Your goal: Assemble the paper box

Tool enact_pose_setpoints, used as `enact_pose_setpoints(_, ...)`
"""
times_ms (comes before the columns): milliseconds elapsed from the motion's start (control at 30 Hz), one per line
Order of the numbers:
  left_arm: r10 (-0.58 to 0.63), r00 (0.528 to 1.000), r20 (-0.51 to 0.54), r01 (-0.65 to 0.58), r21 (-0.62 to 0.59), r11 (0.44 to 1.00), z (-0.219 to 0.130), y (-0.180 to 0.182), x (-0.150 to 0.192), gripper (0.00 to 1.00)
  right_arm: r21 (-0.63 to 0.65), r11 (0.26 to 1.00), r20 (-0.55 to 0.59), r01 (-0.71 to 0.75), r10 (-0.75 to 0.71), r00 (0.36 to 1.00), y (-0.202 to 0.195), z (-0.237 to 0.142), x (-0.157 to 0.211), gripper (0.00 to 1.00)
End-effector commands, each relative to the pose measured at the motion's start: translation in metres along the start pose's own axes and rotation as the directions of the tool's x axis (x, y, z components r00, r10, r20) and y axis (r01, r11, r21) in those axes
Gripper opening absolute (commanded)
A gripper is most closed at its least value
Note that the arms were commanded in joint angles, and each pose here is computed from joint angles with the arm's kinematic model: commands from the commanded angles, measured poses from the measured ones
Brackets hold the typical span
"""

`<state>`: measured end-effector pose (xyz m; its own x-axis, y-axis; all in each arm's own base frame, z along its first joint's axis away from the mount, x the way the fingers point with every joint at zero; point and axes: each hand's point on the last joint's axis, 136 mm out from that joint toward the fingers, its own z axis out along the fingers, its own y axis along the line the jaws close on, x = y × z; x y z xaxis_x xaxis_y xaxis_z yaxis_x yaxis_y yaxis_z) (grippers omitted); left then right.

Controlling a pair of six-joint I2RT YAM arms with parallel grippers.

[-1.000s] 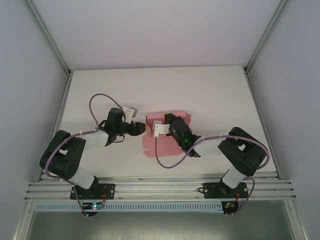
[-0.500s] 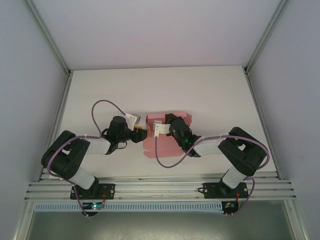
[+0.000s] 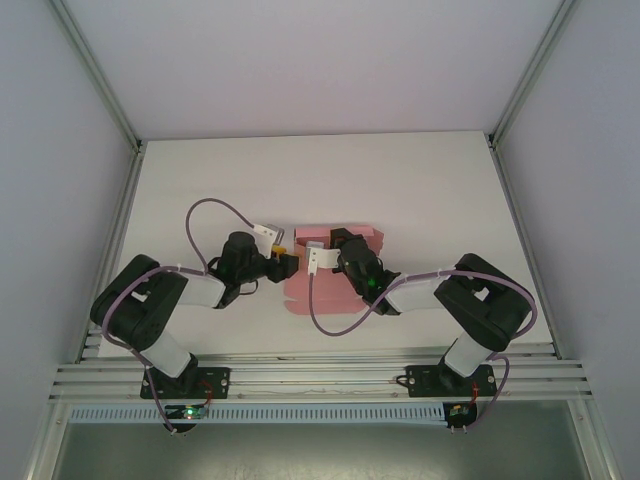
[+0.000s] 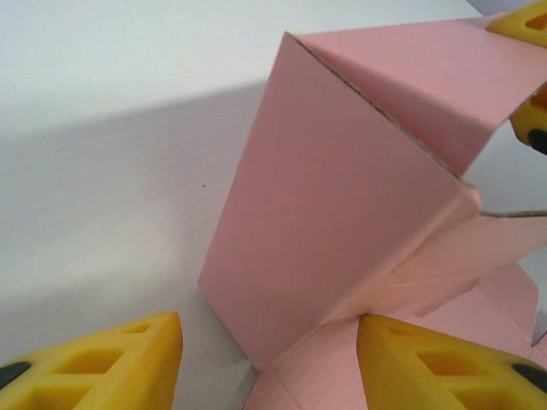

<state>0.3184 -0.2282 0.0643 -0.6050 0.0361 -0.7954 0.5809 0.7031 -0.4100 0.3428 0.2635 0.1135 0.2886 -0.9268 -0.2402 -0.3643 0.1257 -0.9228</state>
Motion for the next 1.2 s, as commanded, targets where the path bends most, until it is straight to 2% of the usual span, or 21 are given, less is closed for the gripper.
enact_pose_setpoints(0, 0.072, 0.995, 0.073, -0.074, 0.020, 0.997, 0.006, -0.010, -0.021, 0.56, -0.033, 0.999, 0.013, -0.011, 0.011, 1.000, 0.009, -0.001, -0.007, 0.00)
enact_pose_setpoints(333, 0.135, 0.984, 0.119, -0.127, -0.074, 0.989, 0.019, -0.013, -0.029, 0.56, -0.041, 0.999, 0.003, -0.016, 0.016, 1.000, 0.018, -0.006, -0.009, 0.00)
enact_pose_setpoints(500, 0.107, 0.983, 0.148, -0.086, -0.141, 0.986, 0.022, -0.001, -0.033, 0.56, -0.059, 0.998, 0.004, -0.018, 0.018, 1.000, 0.021, -0.008, -0.009, 0.00)
enact_pose_setpoints(700, 0.092, 0.973, 0.211, -0.065, -0.134, 0.989, 0.027, 0.000, -0.041, 0.56, -0.086, 0.996, 0.009, -0.024, 0.025, 1.000, 0.027, -0.009, -0.010, 0.00)
enact_pose_setpoints(900, 0.126, 0.962, 0.244, -0.112, -0.068, 0.991, 0.031, -0.012, -0.045, 0.61, -0.142, 0.990, 0.003, -0.026, 0.027, 1.000, 0.036, -0.008, -0.011, 0.00)
enact_pose_setpoints(1067, 0.151, 0.960, 0.236, -0.152, -0.013, 0.988, 0.034, -0.023, -0.045, 0.64, -0.150, 0.988, -0.009, -0.025, 0.024, 1.000, 0.039, -0.006, -0.009, 0.00)
enact_pose_setpoints(1167, 0.151, 0.960, 0.236, -0.147, -0.035, 0.989, 0.034, -0.020, -0.046, 0.61, -0.152, 0.988, -0.010, -0.026, 0.025, 1.000, 0.038, -0.006, -0.010, 0.00)
